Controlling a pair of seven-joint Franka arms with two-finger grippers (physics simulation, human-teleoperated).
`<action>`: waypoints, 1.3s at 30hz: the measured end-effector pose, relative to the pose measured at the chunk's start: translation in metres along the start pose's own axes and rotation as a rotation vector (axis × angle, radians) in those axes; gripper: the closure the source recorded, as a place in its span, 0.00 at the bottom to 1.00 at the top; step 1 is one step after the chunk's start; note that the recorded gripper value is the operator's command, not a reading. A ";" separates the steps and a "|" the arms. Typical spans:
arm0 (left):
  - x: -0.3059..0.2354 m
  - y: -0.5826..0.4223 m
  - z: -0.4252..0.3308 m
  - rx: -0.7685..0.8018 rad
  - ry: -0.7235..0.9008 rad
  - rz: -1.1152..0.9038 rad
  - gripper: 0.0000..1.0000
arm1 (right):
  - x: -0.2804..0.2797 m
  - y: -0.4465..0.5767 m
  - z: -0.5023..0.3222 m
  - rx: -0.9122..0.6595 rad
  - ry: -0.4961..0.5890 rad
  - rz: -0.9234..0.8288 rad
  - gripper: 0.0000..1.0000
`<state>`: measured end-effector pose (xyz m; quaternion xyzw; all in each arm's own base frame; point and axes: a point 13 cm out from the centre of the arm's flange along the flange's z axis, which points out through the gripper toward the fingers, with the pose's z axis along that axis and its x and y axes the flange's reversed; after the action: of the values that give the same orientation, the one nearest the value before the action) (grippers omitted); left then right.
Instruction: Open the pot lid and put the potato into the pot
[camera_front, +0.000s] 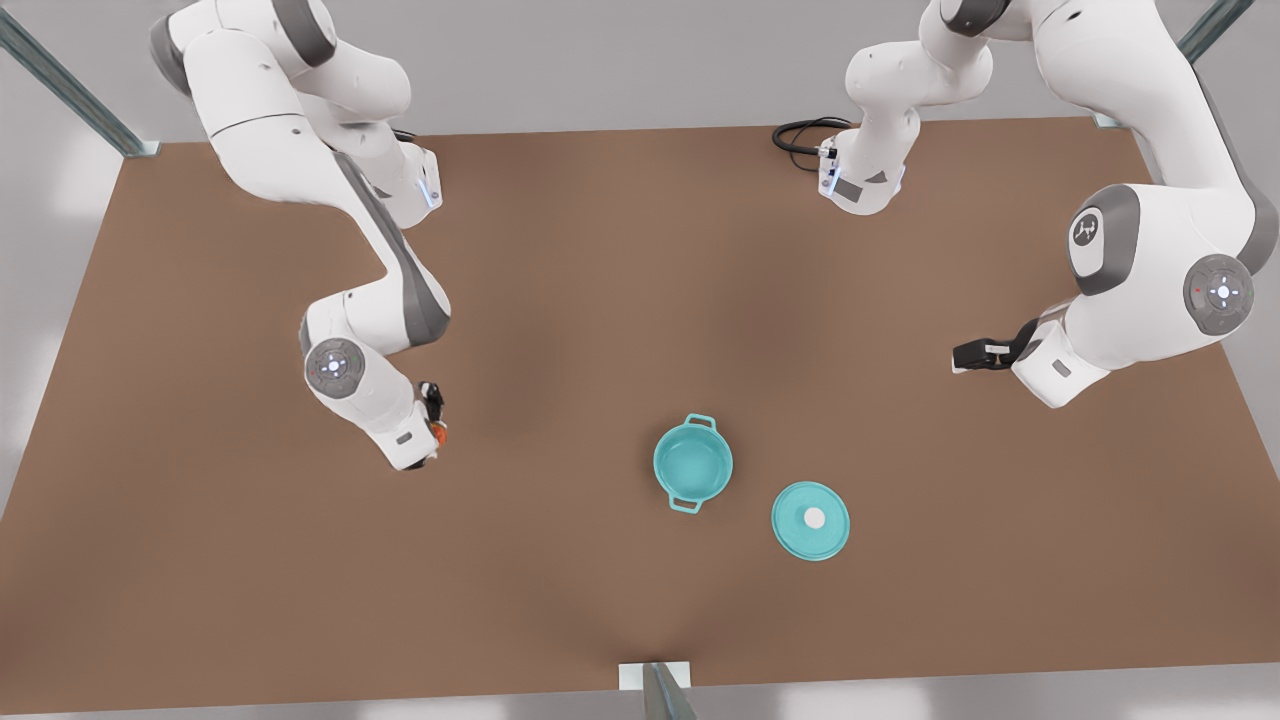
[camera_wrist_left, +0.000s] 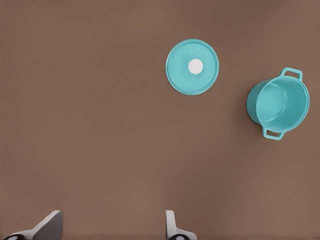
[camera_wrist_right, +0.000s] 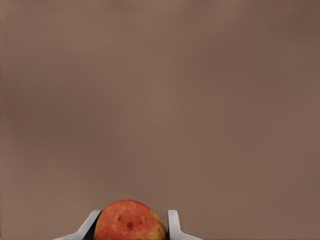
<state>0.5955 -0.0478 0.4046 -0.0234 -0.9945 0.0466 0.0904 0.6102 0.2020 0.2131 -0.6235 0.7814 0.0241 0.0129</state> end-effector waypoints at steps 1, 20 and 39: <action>0.001 0.000 0.000 0.000 0.002 -0.001 0.00 | -0.027 0.007 -0.002 0.001 -0.012 -0.020 0.46; 0.005 -0.001 0.003 -0.001 0.024 -0.020 0.00 | -0.355 0.074 0.100 0.006 -0.357 0.128 0.45; -0.002 -0.018 0.001 -0.011 0.005 -0.011 0.00 | -0.261 -0.034 -0.042 0.109 -0.493 0.492 0.00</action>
<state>0.5966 -0.0664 0.4048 -0.0188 -0.9947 0.0407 0.0928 0.7021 0.4463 0.2673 -0.3902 0.8818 0.1344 0.2282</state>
